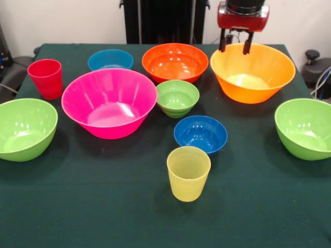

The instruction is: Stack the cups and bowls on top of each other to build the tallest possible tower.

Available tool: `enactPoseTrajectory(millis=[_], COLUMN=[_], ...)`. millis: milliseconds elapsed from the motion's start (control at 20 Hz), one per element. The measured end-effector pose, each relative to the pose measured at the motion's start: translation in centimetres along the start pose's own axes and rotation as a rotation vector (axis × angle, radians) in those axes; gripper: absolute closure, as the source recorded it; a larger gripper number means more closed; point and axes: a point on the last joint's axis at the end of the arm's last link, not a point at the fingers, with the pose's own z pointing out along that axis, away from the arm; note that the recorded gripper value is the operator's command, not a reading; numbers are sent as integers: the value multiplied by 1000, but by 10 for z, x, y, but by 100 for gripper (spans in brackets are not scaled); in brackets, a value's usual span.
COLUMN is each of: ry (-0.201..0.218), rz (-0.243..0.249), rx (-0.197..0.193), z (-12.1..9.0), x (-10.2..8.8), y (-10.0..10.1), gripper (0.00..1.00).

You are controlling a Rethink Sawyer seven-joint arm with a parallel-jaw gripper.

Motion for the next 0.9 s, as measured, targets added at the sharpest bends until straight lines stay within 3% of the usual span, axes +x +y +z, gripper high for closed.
enactPoseTrajectory(millis=[600,900], ry=[7,-9], rz=[45,36], rx=[14,37], z=[-1,15], x=[-10,-12], y=[-53,-81], gripper=[0,0])
